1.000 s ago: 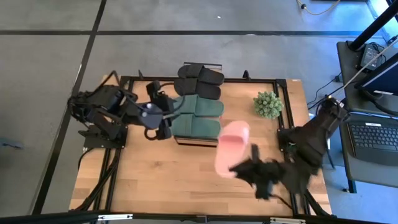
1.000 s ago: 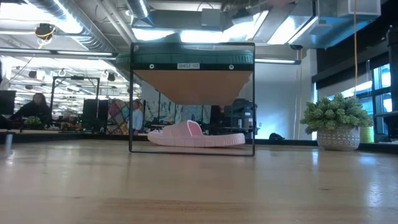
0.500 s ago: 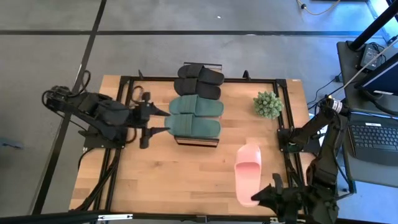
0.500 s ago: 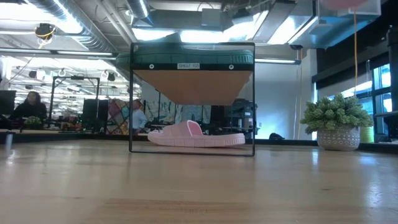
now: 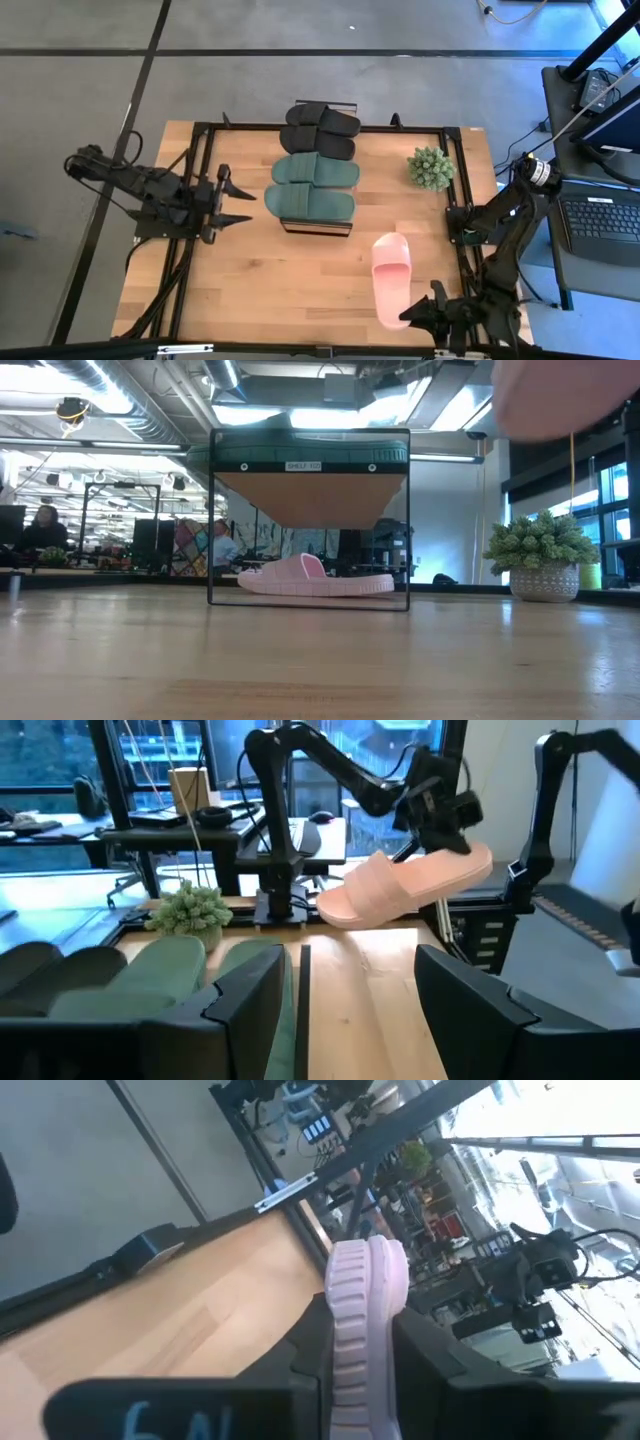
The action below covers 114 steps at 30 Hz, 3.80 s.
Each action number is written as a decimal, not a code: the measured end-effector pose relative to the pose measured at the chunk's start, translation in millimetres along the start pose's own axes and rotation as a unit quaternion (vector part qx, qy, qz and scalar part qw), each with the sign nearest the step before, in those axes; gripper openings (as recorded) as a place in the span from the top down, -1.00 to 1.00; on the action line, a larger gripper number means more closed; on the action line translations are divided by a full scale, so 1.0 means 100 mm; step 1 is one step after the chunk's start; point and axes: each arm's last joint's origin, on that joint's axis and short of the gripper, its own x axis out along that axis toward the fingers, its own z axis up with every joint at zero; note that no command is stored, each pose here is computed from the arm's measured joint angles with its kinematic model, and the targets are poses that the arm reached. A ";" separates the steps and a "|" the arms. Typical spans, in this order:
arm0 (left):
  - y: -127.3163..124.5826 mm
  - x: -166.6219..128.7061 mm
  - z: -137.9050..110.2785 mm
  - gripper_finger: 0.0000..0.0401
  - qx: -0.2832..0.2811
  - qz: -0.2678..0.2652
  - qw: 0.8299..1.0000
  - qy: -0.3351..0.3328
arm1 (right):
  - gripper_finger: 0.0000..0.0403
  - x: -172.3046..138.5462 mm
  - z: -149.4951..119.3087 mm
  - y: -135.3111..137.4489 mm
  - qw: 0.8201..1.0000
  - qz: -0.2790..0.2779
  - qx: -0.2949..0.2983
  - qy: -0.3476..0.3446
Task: Pick and place slides into the shelf
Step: Put the pink slipper under the shelf
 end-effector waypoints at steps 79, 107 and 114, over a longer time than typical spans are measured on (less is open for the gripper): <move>0.12 -0.18 -1.10 -0.08 -0.018 0.047 0.998 -0.027 | 0.66 0.10 -2.69 -0.20 0.978 0.103 0.083 -0.159; 0.12 -0.18 -1.10 -0.08 0.016 0.054 0.998 -0.026 | 0.66 -0.07 -3.19 -0.27 0.940 0.233 0.056 -0.243; 0.12 -0.18 -1.10 -0.08 0.025 0.054 0.998 -0.027 | 0.66 -0.09 -3.25 -0.23 0.933 0.250 0.029 -0.256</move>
